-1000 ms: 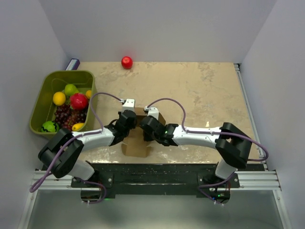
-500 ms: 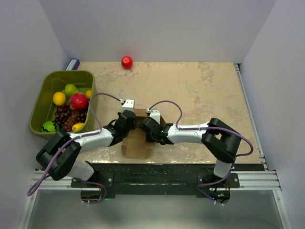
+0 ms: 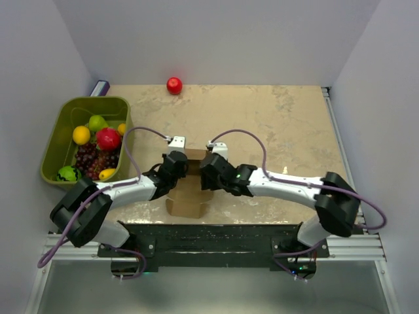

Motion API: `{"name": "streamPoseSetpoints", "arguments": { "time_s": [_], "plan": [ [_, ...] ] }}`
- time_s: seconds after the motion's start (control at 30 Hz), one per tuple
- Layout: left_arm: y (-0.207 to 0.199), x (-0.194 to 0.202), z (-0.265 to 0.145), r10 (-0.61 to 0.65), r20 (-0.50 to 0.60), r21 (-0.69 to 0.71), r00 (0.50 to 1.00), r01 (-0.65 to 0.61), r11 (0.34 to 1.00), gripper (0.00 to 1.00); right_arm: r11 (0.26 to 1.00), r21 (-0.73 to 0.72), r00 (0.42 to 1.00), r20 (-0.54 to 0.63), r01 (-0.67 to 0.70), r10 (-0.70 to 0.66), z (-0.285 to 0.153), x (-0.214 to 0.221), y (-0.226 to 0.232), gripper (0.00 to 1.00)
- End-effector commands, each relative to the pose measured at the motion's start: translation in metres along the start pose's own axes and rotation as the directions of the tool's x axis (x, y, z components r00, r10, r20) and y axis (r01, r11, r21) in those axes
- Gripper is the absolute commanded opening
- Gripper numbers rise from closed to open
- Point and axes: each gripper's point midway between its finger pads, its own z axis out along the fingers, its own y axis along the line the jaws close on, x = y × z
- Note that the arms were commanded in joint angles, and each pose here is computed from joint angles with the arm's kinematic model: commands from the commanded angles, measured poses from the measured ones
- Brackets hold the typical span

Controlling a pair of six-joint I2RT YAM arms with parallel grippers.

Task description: Fold the paper box

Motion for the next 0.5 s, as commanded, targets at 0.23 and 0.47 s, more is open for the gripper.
{"name": "streamPoseSetpoints", "arguments": {
  "time_s": [0.23,0.47],
  "plan": [
    [0.007,0.001,0.002,0.052,-0.027,-0.041,0.998,-0.053,0.998,0.0,0.993,0.115,0.992,0.123,0.019,-0.033,-0.057,-0.088,-0.074,0.72],
    [0.005,-0.001,0.001,0.047,-0.026,-0.036,0.999,-0.048,0.998,0.0,0.999,-0.016,0.994,0.1,0.039,-0.037,-0.031,-0.073,-0.071,0.83]
  ]
}}
